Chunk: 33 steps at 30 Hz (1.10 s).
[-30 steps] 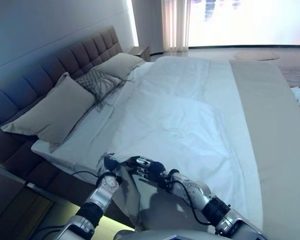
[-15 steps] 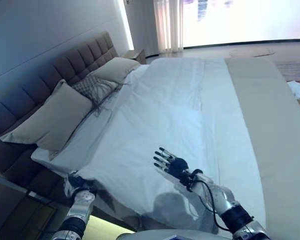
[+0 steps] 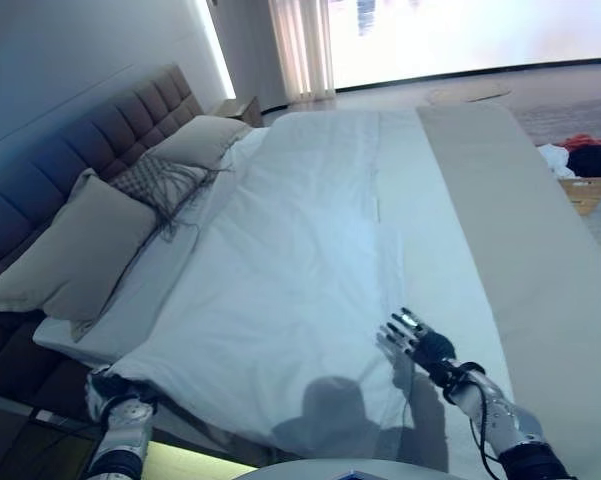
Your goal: Make the bed neatly
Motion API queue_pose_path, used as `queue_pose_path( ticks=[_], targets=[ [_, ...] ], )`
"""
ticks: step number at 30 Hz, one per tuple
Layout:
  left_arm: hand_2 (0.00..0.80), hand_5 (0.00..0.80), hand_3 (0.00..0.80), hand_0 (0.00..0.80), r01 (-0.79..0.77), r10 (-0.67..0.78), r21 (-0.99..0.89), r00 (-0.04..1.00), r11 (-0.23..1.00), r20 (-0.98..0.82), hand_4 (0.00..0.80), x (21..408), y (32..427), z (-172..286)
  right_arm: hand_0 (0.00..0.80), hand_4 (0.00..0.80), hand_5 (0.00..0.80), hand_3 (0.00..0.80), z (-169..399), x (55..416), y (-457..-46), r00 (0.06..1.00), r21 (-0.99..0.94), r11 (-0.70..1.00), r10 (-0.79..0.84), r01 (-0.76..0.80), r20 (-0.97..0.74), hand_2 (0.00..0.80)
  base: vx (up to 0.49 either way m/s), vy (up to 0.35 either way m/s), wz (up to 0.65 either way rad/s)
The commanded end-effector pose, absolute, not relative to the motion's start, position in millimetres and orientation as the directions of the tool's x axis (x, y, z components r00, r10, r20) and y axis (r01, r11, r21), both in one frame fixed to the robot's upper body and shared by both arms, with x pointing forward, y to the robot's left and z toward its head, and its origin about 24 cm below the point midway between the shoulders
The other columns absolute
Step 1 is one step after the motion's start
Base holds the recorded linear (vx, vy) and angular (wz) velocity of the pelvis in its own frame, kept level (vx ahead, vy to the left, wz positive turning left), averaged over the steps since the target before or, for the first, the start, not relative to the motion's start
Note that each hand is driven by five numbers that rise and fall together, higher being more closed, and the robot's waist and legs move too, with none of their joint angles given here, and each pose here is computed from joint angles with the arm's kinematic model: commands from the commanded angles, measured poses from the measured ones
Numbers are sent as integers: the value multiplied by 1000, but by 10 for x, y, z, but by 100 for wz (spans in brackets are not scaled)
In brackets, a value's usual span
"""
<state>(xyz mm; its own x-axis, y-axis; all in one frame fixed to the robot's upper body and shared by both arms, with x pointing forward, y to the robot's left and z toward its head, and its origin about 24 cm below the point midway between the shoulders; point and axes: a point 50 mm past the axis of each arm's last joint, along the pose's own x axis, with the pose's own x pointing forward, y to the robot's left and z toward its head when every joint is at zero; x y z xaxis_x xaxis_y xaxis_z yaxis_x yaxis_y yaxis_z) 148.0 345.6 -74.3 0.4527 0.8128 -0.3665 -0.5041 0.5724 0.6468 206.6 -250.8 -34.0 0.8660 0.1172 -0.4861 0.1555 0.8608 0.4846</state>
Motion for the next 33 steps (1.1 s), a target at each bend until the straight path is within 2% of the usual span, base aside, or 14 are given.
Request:
queue_pose_path(
  ticks=[1, 7, 15, 16, 17, 27, 30, 33],
  targets=[
    [800, 800, 800, 800, -650, 971, 733, 232, 198, -57, 800, 1142, 4562, 150, 0, 0, 0, 0, -231, 2144, -2631, 923, 543, 824, 71, 159, -378, 0, -54, 19, -8],
    [800, 800, 800, 800, -601, 994, 798, 106, 49, 19, 800, 820, 4995, 630, 0, 0, 0, 0, -277, 2064, -2705, 924, 568, 798, 38, 201, -380, 0, -48, 3, -5],
    [800, 800, 800, 800, -631, 997, 776, -74, -23, -30, 800, 606, 5122, 733, 0, 0, 0, 0, -279, 2093, -2610, 925, 577, 789, 32, 209, -379, 0, -33, 30, -1],
    [800, 800, 800, 800, -631, 999, 776, -31, 5, -31, 800, 598, 5129, 734, 0, 0, 0, 0, -277, 2111, -2572, 924, 576, 791, 37, 205, -380, 0, 0, 0, 0],
    [800, 800, 800, 800, -579, 1000, 816, -25, -6, -10, 800, 613, 5124, 739, 0, 0, 0, 0, -272, 2124, -2547, 924, 578, 790, 41, 203, -380, 0, 0, 0, 0],
    [800, 800, 800, 800, -510, 994, 858, 58, -50, 93, 800, 799, 5179, 1040, 0, 0, 0, 0, -347, 2053, -2496, 921, 593, 774, 32, 222, -387, 0, -8, -34, 8],
    [800, 800, 800, 800, -420, 984, 905, 120, -71, 132, 800, 875, 5182, 1132, 0, 0, 0, 0, -361, 2041, -2511, 920, 591, 772, 20, 234, -391, 0, 0, 5, 0],
    [800, 800, 800, 800, -408, 975, 908, 146, -96, 169, 800, 941, 5209, 1298, 0, 0, 0, 0, -368, 2022, -2519, 921, 591, 769, 8, 243, -388, 0, 10, 5, -10]
  ],
)
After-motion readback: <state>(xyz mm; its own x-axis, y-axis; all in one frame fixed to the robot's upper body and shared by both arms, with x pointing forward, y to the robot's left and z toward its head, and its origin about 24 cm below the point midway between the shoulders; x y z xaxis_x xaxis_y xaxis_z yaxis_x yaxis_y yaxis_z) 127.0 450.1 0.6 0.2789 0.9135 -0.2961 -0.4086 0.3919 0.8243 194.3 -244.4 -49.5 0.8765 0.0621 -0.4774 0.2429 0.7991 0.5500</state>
